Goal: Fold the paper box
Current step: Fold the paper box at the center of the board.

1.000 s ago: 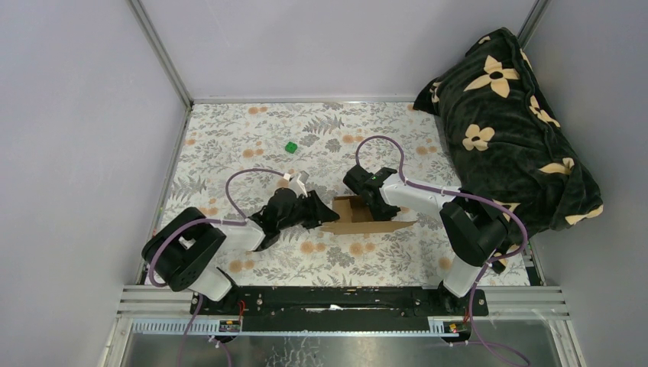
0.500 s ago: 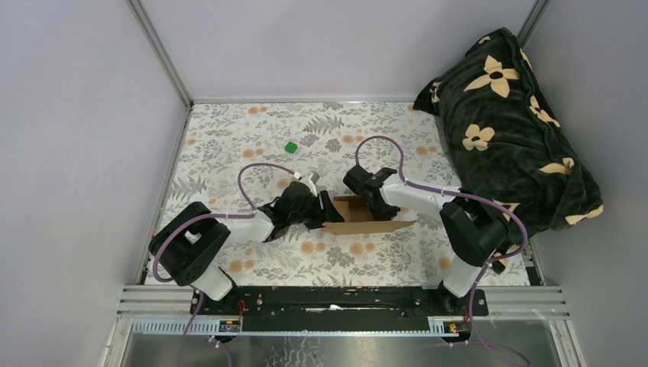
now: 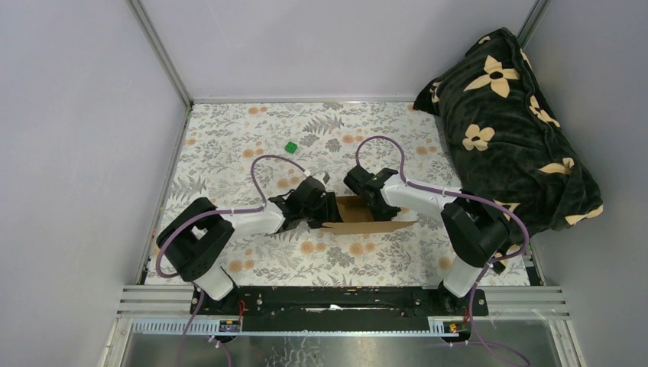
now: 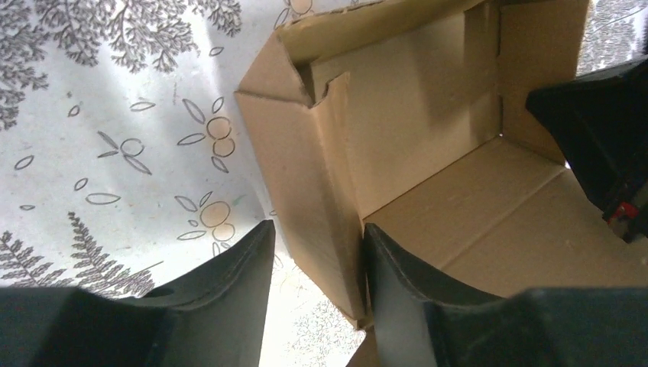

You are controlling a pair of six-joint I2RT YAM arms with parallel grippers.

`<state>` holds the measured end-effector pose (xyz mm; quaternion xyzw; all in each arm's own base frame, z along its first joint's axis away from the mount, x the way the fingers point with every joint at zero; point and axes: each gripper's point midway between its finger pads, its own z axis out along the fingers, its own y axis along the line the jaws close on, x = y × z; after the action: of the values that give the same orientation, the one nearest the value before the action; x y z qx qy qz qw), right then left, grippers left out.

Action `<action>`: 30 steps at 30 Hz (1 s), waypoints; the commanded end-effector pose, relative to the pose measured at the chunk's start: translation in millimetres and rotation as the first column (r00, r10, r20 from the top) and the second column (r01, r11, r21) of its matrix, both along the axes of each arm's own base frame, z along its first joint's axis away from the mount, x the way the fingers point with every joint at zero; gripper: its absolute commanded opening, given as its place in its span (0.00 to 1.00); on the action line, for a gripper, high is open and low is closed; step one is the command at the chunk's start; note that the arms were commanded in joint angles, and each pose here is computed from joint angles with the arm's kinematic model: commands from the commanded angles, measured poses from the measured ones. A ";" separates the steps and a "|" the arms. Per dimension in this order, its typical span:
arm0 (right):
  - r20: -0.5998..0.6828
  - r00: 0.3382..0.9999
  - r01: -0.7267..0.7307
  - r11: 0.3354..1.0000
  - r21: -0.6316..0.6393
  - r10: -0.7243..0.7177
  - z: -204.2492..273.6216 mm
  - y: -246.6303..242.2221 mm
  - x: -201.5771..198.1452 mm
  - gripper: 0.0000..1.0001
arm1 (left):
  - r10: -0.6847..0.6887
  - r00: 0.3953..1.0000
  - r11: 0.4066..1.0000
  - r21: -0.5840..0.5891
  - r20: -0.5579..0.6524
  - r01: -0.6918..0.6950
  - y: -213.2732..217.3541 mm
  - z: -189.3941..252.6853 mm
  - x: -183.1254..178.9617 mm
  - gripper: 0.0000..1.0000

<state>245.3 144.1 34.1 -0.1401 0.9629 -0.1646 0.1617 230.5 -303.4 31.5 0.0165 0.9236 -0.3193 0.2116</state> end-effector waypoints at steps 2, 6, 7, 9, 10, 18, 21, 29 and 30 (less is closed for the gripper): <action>-0.051 0.998 0.024 0.999 0.023 -0.023 -17.0 -2.2 -11.0 0.03 | -0.013 1.000 0.982 0.188 -0.005 0.013 9.0 -11.7 3.3 0.45; -0.054 0.998 0.035 0.997 0.063 -0.032 -16.0 3.3 -13.7 0.03 | -0.016 1.000 0.962 0.272 -0.021 0.021 12.3 -17.0 3.9 0.30; -0.052 0.998 0.039 0.997 0.071 -0.035 -15.8 3.9 -14.0 0.03 | -0.016 1.000 0.956 0.293 -0.021 0.022 13.6 -18.0 4.6 0.28; -0.054 0.998 0.039 0.996 0.081 -0.035 -16.0 4.9 -15.3 0.03 | -0.012 1.000 0.941 0.337 -0.024 0.020 18.6 -20.5 5.3 0.21; -0.054 0.998 0.040 0.995 0.086 -0.035 -15.9 5.3 -15.9 0.03 | -0.014 1.000 0.936 0.352 -0.025 0.022 19.6 -20.6 5.5 0.19; -0.063 0.997 0.048 0.990 0.135 -0.039 -19.5 12.4 -19.2 0.03 | -0.038 0.998 0.880 0.472 -0.042 0.053 23.9 -20.6 6.1 0.04; -0.066 0.997 0.050 0.988 0.149 -0.040 -19.2 14.9 -19.8 0.03 | -0.041 0.998 0.867 0.496 -0.041 0.056 21.3 -19.5 6.5 0.02; -0.068 0.997 0.052 0.985 0.165 -0.041 -16.7 20.8 -19.3 0.03 | -0.051 0.998 0.857 0.513 -0.027 0.057 7.4 -11.7 7.8 0.33; -0.069 0.997 0.051 0.985 0.166 -0.040 -16.9 21.5 -20.0 0.03 | -0.050 0.998 0.852 0.521 -0.025 0.055 7.3 -11.3 8.1 0.38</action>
<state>241.6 145.7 33.5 -0.1051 0.9734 -0.1193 0.1648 239.8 -298.0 21.5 0.0772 0.9749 -0.0978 0.1844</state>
